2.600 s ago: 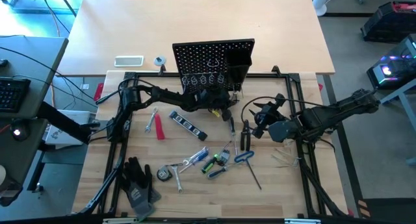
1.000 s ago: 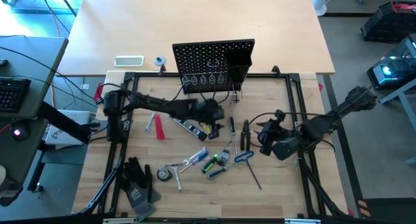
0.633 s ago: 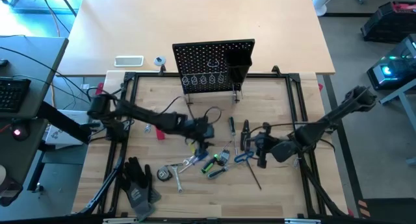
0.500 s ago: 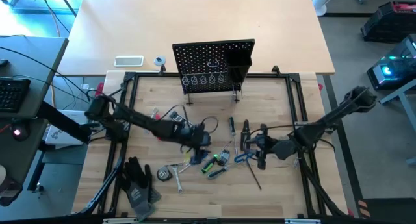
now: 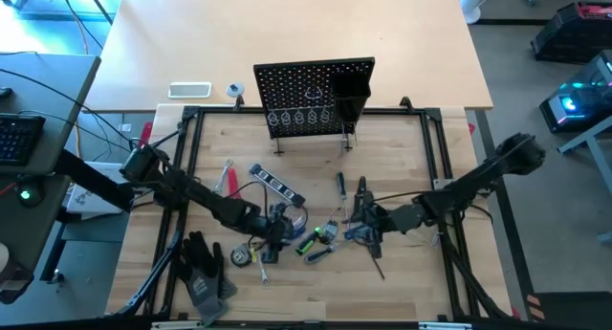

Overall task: Hang tools onto peg board
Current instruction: Hang the bottom wrench onto the pegboard

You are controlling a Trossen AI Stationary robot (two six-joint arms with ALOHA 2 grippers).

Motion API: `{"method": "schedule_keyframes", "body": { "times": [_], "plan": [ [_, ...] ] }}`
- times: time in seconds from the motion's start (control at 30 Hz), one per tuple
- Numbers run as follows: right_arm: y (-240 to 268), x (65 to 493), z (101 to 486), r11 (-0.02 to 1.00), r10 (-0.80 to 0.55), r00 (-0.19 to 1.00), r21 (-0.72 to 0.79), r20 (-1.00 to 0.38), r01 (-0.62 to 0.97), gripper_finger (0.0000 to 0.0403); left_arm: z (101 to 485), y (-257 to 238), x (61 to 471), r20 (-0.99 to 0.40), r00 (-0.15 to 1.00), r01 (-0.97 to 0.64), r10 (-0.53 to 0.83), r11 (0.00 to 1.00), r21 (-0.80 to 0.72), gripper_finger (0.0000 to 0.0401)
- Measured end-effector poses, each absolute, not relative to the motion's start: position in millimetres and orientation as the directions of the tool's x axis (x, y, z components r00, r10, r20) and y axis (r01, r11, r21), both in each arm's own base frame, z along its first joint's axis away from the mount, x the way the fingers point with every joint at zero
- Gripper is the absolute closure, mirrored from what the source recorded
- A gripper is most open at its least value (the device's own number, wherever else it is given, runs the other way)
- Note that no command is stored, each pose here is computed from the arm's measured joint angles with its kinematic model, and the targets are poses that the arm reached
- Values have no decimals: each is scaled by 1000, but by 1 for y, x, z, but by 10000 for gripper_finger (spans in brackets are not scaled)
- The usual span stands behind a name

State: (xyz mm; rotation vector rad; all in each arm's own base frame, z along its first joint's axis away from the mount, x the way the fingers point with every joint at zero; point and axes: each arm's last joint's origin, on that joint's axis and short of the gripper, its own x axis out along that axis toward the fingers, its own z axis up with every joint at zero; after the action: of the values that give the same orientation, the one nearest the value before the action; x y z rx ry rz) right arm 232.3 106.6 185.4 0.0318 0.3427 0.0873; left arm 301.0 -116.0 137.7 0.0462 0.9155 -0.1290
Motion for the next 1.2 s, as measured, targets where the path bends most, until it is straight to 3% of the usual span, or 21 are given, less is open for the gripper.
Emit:
{"method": "schedule_keyframes", "body": {
  "times": [0.17,0.5,0.77,1.07,1.2],
  "plan": [
    [110,246,179,995,104,933,31,-346,-99,269,145,-136,281,-816,562,222,-138,975,-12,229],
    [109,261,170,989,147,931,43,-335,-141,269,187,-164,237,-779,621,292,-94,949,118,229],
    [108,263,167,990,139,930,31,-341,-137,269,164,-184,227,-771,567,416,-289,909,-35,229],
    [104,264,167,990,140,930,44,-339,-133,269,131,-190,239,-792,520,493,-318,870,-25,229],
    [104,264,167,990,139,931,50,-338,-130,269,117,-187,241,-836,481,485,-264,875,3,229]
  ]
}}
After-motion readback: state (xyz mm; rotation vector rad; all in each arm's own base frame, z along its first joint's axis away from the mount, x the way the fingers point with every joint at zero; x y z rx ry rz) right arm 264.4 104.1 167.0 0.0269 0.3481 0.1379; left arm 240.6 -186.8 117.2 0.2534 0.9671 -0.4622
